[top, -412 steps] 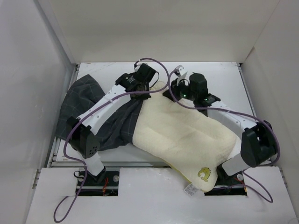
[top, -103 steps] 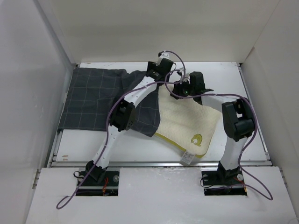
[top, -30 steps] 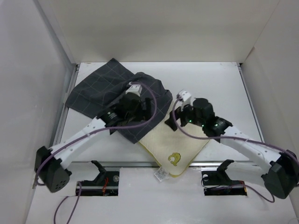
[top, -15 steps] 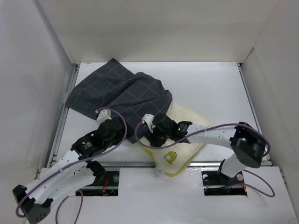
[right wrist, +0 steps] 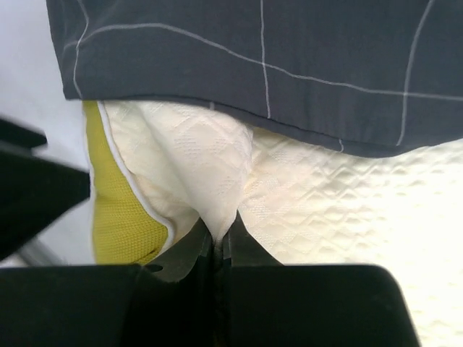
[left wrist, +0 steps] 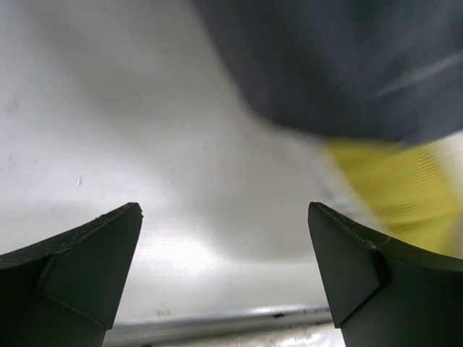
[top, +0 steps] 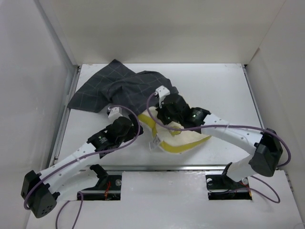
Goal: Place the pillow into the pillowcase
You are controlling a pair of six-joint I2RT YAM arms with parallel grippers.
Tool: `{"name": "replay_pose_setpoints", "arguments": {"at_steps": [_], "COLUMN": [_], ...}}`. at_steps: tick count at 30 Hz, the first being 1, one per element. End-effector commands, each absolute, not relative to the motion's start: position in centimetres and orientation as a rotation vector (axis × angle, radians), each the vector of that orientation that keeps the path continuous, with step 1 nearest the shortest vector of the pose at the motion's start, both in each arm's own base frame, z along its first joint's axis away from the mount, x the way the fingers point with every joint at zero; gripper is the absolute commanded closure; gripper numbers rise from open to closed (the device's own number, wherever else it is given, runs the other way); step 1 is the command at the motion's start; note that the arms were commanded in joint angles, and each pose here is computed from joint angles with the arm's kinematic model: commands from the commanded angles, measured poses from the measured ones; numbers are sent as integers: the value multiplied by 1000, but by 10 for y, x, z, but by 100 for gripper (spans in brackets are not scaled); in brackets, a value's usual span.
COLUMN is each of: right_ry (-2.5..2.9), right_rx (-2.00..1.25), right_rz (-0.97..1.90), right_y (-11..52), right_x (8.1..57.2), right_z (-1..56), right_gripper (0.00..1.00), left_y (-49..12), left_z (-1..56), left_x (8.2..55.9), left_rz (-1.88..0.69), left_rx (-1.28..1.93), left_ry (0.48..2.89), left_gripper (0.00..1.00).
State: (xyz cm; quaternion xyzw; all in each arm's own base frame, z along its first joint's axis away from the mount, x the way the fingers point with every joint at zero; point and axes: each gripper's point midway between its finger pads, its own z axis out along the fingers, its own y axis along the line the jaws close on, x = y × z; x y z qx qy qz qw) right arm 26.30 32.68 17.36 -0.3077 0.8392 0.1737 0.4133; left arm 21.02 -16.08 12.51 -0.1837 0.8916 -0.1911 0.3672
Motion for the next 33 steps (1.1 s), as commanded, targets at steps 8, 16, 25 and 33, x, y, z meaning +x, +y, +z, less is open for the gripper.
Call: {"name": "replay_pose_setpoints", "arguments": {"at_steps": [8, 16, 25, 33], "right_ry": [1924, 1876, 1830, 1889], "right_rx": [-618, -667, -707, -692], "right_rz": [587, 744, 884, 851], "right_y": [309, 309, 306, 301], "right_x": [312, 312, 303, 303], "right_z": [278, 310, 349, 332], "right_gripper": [100, 100, 100, 100], "left_y": [-174, -173, -187, -186], "left_z": [151, 183, 187, 218], "left_x": [271, 326, 370, 393], "left_rz": [-513, -437, -412, -401], "left_rx": [-451, -431, -419, -389], "left_ry": [1998, 1742, 1697, 1594], "left_gripper": [0, 0, 0, 30]}}
